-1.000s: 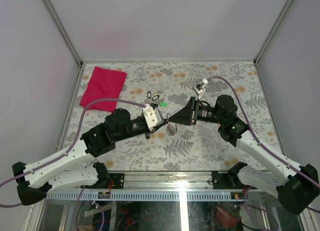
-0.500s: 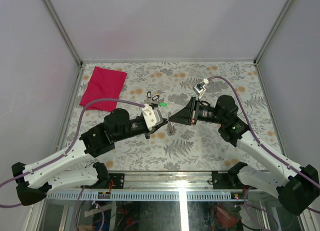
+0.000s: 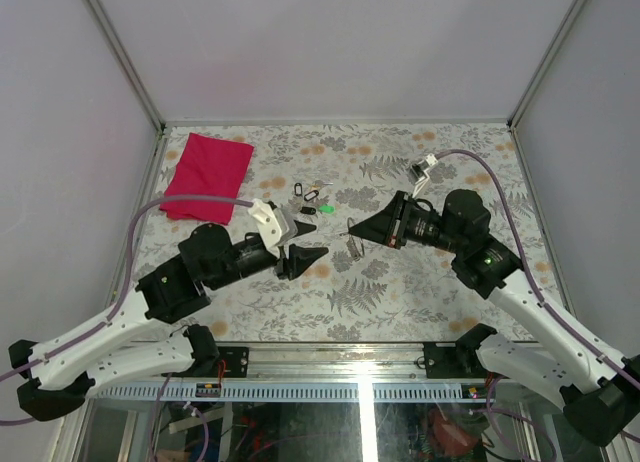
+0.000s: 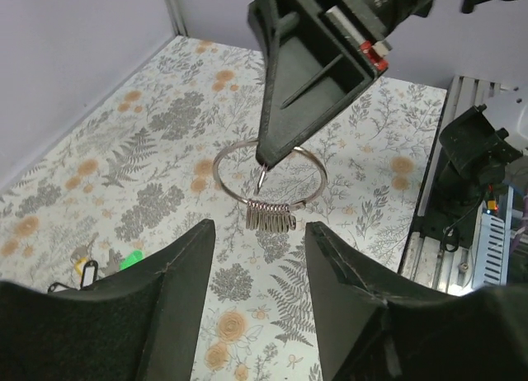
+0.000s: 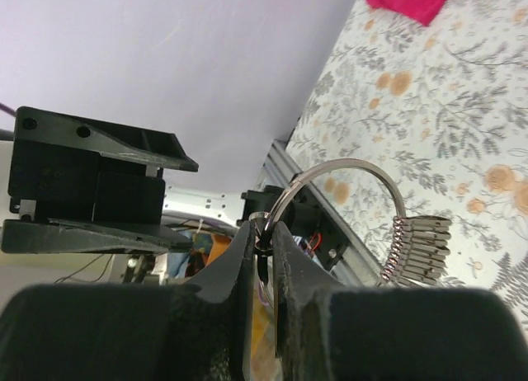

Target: Put the keys on the keyring

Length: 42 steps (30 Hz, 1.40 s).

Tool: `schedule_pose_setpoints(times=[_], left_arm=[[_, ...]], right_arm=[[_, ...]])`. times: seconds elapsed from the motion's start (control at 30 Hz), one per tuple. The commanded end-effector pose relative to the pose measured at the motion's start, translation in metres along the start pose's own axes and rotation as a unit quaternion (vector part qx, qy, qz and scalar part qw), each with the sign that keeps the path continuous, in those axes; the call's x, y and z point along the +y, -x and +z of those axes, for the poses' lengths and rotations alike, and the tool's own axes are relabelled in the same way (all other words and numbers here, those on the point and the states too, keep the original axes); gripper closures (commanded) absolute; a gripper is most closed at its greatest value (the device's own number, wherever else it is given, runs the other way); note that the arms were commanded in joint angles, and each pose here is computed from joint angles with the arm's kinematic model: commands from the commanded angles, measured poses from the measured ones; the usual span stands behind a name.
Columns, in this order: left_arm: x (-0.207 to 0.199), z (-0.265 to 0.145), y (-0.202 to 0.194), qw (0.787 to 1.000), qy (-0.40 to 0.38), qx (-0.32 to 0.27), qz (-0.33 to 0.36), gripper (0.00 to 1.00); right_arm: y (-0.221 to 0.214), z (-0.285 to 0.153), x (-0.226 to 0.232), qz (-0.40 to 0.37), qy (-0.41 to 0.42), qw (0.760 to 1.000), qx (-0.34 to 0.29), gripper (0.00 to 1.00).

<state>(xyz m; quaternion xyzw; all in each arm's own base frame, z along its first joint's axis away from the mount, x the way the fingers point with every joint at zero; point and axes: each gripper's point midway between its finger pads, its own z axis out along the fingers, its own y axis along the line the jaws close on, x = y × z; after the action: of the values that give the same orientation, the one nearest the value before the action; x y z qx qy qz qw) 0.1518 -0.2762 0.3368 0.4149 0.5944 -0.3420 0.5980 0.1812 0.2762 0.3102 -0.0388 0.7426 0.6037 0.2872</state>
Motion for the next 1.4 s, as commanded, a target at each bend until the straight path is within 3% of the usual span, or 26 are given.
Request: schedule_pose_setpoints(times=[0.0, 0.37, 0.6, 0.9, 1.37], left_arm=[[0.01, 0.002, -0.001, 0.997, 0.044, 0.016, -0.065, 0.51], [0.039, 0.023, -0.044, 0.974, 0.148, 0.102, -0.141, 0.44], [0.085, 0.039, -0.1, 0.935, 0.224, 0.188, -0.2, 0.44], [0.1, 0.049, -0.112, 0.926, 0.25, 0.188, -0.212, 0.43], [0.165, 0.043, -0.186, 0.864, 0.346, 0.247, -0.271, 0.46]], right_arm=[[0.018, -0.013, 0.005, -0.04, -0.038, 0.997, -0.049, 1.0], [0.024, -0.032, -0.032, -0.068, -0.145, 0.984, -0.08, 1.0], [0.028, -0.041, -0.06, -0.114, -0.211, 0.967, -0.082, 1.0], [0.03, -0.046, -0.083, -0.131, -0.268, 0.952, -0.071, 1.0], [0.021, -0.043, -0.09, -0.124, -0.273, 0.953, -0.043, 1.0]])
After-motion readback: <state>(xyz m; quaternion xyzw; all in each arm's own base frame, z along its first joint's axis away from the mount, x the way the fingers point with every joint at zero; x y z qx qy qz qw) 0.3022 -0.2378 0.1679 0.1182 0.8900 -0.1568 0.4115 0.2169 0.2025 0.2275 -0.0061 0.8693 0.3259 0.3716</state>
